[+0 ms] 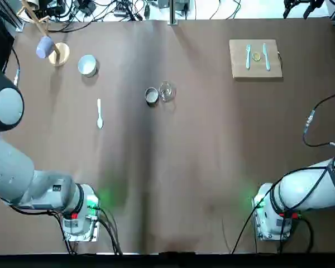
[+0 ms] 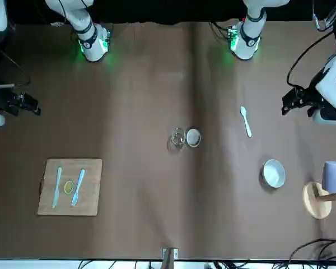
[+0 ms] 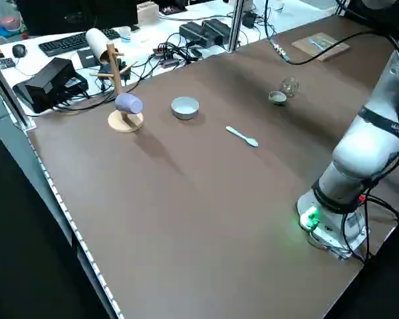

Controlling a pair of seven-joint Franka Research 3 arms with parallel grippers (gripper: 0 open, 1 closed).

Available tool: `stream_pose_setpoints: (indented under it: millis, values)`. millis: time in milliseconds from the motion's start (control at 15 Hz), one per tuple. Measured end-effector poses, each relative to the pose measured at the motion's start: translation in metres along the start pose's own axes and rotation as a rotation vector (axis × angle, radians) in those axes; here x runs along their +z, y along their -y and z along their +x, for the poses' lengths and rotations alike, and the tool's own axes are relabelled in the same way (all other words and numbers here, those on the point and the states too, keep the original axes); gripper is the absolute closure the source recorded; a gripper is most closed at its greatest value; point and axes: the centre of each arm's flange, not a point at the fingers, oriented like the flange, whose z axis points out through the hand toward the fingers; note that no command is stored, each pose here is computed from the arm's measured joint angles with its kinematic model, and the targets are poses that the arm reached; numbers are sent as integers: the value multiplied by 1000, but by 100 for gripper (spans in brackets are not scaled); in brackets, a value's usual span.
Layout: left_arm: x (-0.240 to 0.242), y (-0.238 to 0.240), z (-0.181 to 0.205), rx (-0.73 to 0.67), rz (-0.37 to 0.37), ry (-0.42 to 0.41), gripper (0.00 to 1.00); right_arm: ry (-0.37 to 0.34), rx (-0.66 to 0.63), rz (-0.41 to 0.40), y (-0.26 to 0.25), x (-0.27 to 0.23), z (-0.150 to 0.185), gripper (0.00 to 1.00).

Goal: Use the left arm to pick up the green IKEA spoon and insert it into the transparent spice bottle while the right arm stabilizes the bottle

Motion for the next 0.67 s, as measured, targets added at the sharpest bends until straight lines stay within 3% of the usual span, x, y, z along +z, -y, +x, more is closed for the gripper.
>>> stream_pose_setpoints:
  millis: [400,667]
  values:
    - [3,2,1,-8,19,6,0,0,-1,0,1,0,0,0]
    - [39,12,6,-155,29,80,0,-8,-16,-1,9,0,1,0]
